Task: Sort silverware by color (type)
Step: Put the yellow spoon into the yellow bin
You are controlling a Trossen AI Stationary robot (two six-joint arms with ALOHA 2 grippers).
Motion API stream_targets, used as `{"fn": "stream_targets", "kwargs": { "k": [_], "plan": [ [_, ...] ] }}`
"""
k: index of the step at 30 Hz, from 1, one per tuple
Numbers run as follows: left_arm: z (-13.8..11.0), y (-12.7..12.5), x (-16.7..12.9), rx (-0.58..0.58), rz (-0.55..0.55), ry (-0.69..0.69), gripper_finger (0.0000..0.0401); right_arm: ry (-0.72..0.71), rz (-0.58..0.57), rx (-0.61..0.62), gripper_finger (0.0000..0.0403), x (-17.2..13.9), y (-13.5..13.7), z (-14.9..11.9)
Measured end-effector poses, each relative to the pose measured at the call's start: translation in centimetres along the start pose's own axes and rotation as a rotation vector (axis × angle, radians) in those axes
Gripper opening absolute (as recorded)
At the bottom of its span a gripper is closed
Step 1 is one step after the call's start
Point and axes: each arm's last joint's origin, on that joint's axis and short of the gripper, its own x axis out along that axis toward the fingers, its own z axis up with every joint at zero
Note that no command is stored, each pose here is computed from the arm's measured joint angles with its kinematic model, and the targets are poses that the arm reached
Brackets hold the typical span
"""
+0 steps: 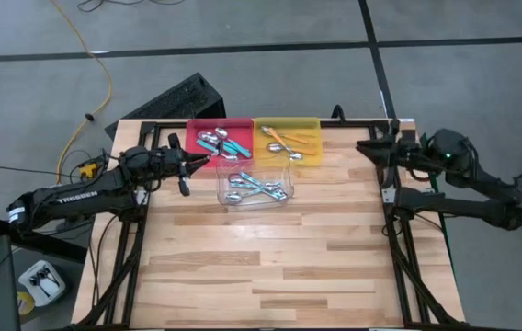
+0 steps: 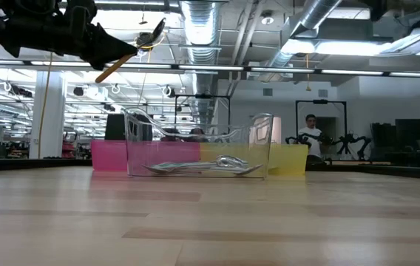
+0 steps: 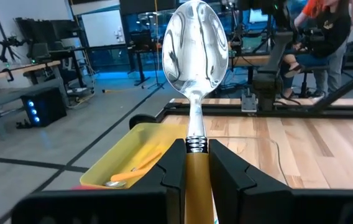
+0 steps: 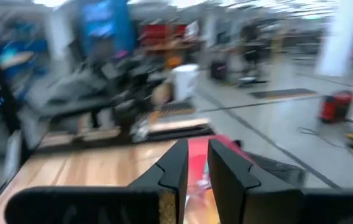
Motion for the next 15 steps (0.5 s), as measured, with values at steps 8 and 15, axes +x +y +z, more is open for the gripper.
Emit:
{"fn": "stream_targets", "kwargs": {
  "k": [8,15],
  "plan": [
    [-0.8,0.2,1.9,-0.046,0.007,0.013,0.0027,0.032,-0.107,0.060,0.0087,-0.3,-0.5,-3.4],
    [-1.4,0.3,3.5,-0.063,0.008,0.006,0.0027,0.062,-0.020,0.023,0.0087,0.6,-0.3,-5.6]
  ]
}}
